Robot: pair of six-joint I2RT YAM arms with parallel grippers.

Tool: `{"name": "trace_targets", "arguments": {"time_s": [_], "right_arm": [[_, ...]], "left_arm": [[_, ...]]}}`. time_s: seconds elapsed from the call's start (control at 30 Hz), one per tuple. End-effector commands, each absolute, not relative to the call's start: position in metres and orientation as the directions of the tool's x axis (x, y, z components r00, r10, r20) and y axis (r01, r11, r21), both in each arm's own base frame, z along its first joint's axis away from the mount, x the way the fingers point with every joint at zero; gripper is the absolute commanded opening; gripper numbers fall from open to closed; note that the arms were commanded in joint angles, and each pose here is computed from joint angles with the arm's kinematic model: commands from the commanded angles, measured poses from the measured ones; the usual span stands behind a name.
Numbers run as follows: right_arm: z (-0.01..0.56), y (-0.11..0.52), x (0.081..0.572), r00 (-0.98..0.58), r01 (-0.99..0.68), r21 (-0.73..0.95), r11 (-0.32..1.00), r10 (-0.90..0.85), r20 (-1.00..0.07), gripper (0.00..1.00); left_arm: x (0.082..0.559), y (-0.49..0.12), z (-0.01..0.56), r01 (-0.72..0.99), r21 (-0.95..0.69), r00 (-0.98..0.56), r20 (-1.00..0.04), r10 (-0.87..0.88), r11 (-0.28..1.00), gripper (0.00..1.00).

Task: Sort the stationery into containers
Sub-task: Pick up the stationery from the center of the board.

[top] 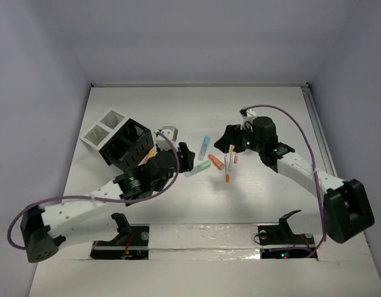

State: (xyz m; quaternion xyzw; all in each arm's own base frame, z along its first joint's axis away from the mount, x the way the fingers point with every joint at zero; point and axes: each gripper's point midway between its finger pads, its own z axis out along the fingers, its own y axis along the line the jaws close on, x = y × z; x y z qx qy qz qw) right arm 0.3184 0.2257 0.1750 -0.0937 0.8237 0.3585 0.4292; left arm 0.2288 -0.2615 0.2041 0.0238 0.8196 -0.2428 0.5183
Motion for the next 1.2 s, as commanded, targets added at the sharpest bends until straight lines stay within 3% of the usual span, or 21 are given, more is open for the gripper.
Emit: {"name": "trace_targets", "arguments": {"time_s": [0.0,0.23,0.37,0.63,1.0,1.17], "right_arm": [[0.144,0.225,0.315,-0.676,-0.436,0.450,0.780,0.046,-0.735,0.88],[0.100,0.228,0.303,-0.751,-0.418,0.376,0.827,-0.082,-0.655,0.86],[0.093,0.233,0.307,-0.764,-0.421,0.334,0.843,-0.131,-0.632,0.85],[0.082,0.242,0.315,-0.770,-0.463,0.260,0.847,-0.240,-0.591,0.78],[0.057,0.241,0.331,-0.803,-0.467,0.188,0.864,-0.326,-0.498,0.69],[0.049,0.248,0.326,-0.807,-0.487,0.190,0.852,-0.357,-0.471,0.68]], "left_arm": [[0.228,-0.227,0.245,0.277,-0.335,-0.372,-0.901,-0.221,0.901,0.48],[0.216,-0.182,0.315,0.301,-0.359,-0.239,-0.925,-0.294,0.883,0.56],[0.215,-0.158,0.335,0.266,-0.362,-0.173,-0.930,-0.325,0.893,0.67],[0.199,-0.110,0.362,0.231,-0.359,-0.084,-0.933,-0.349,0.904,0.80],[0.196,-0.076,0.348,0.138,-0.352,-0.022,-0.935,-0.353,0.926,0.94],[0.199,-0.074,0.343,0.128,-0.334,-0.011,-0.942,-0.335,0.934,0.95]]}}
